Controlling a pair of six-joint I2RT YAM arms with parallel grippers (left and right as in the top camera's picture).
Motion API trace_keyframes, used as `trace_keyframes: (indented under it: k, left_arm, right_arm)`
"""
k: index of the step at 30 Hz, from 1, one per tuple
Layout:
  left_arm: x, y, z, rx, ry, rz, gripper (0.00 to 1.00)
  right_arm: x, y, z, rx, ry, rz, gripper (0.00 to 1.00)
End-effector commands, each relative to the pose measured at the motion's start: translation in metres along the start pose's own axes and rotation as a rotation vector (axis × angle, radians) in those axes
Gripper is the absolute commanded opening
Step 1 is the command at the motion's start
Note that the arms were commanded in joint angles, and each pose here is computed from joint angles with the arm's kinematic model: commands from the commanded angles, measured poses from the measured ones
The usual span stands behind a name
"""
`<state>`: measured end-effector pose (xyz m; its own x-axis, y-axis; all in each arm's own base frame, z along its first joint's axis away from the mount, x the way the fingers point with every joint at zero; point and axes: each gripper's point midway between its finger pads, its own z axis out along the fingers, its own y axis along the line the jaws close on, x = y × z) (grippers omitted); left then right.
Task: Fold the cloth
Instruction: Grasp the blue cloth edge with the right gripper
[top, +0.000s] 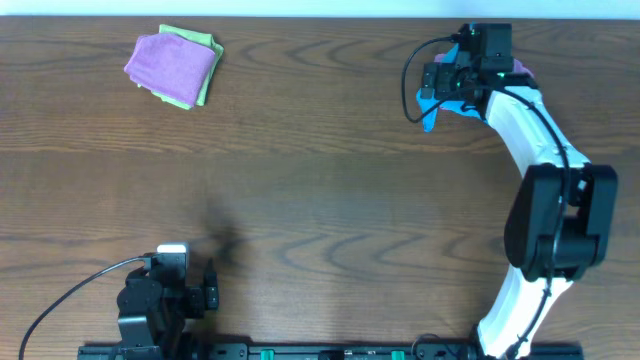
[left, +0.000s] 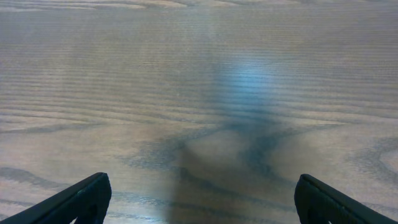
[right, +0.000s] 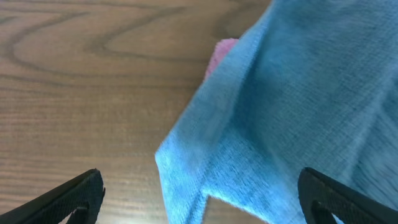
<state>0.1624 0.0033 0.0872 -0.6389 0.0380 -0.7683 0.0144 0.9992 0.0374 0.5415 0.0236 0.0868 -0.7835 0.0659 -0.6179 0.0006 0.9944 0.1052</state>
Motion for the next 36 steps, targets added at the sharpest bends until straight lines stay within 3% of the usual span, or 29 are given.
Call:
trace_keyframes:
  k: [1, 24, 27, 33, 36]
  left_arm:
    - [0.017, 0.002, 0.003, -0.011, 0.061, 0.031, 0.95]
    - [0.017, 0.002, 0.003, -0.011, 0.061, 0.031, 0.95]
    - [0.017, 0.002, 0.003, -0.011, 0.061, 0.031, 0.95]
    - [0.017, 0.002, 0.003, -0.011, 0.061, 0.031, 0.95]
    - [0.017, 0.002, 0.003, -0.011, 0.061, 0.031, 0.95]
  right_arm:
    - [-0.001, 0.011, 0.015, -0.039, -0.005, -0.012, 0.98]
    - [0.02, 0.014, 0.064, -0.083, 0.009, 0.053, 0.86]
    - [0.021, 0.014, 0.067, -0.089, 0.007, 0.053, 0.66]
    - [0.002, 0.026, 0.053, -0.142, -0.042, 0.044, 0.01]
    - [-0.015, 0.031, 0.033, -0.149, -0.082, 0.031, 0.01]
